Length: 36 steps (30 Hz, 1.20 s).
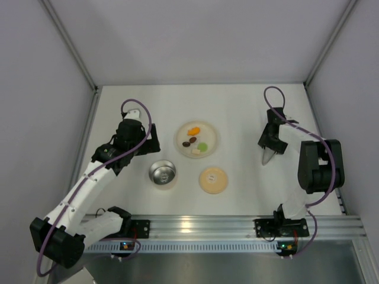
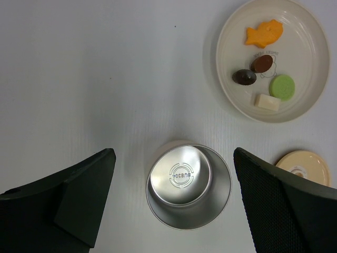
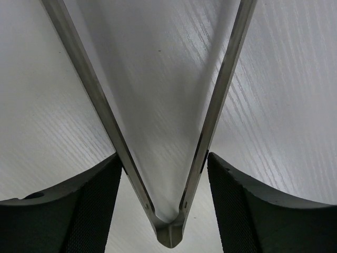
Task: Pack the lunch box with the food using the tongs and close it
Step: Pick up the clamp at the center of the board.
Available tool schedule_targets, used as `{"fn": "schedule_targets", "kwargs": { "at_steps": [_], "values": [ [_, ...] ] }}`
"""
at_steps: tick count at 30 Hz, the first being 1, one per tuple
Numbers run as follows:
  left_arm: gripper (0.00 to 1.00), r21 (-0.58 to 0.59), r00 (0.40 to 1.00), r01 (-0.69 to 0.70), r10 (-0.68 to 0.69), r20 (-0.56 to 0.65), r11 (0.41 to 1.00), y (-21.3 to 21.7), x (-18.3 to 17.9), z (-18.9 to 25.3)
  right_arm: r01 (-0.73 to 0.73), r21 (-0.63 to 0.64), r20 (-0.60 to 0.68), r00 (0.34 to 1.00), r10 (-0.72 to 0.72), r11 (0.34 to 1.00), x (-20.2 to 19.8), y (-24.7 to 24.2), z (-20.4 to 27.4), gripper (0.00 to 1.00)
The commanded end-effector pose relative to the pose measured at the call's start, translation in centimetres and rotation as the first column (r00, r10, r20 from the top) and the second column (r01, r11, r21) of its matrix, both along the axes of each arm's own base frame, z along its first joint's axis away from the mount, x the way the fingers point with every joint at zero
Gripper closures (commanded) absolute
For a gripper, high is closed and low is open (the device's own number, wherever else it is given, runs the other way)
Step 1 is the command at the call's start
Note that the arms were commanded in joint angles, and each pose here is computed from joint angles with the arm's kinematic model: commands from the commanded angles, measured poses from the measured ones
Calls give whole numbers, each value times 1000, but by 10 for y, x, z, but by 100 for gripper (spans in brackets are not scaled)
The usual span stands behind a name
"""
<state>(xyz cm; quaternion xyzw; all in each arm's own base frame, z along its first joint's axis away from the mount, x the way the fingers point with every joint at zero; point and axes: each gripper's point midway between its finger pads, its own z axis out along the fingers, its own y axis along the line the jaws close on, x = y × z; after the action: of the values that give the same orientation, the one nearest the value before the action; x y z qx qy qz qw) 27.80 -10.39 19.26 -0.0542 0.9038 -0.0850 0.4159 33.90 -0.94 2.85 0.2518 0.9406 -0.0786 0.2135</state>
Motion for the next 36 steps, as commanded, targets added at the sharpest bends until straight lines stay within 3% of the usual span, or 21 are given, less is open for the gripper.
{"fn": "schedule_targets", "kwargs": {
  "at_steps": [1, 10, 25, 36],
  "values": [
    [1, -24, 999, 9, -8, 44, 1000, -3, 3, 17, 1, -3, 78, 997, -1, 1000, 25, -4, 11, 36],
    [1, -24, 999, 6, -6, 41, 1000, -3, 4, 16, -16, -10, 84, 996, 17, 1000, 16, -1, 11, 59],
    [1, -23, 1000, 7, -7, 30, 1000, -4, 4, 13, -107, 2, 280, 954, 103, 994, -16, 13, 96, 60],
    [1, -23, 1000, 11, -11, 20, 1000, -5, 4, 11, -202, 39, 311, 933, 180, 979, -43, 29, 114, 62]
  ]
}}
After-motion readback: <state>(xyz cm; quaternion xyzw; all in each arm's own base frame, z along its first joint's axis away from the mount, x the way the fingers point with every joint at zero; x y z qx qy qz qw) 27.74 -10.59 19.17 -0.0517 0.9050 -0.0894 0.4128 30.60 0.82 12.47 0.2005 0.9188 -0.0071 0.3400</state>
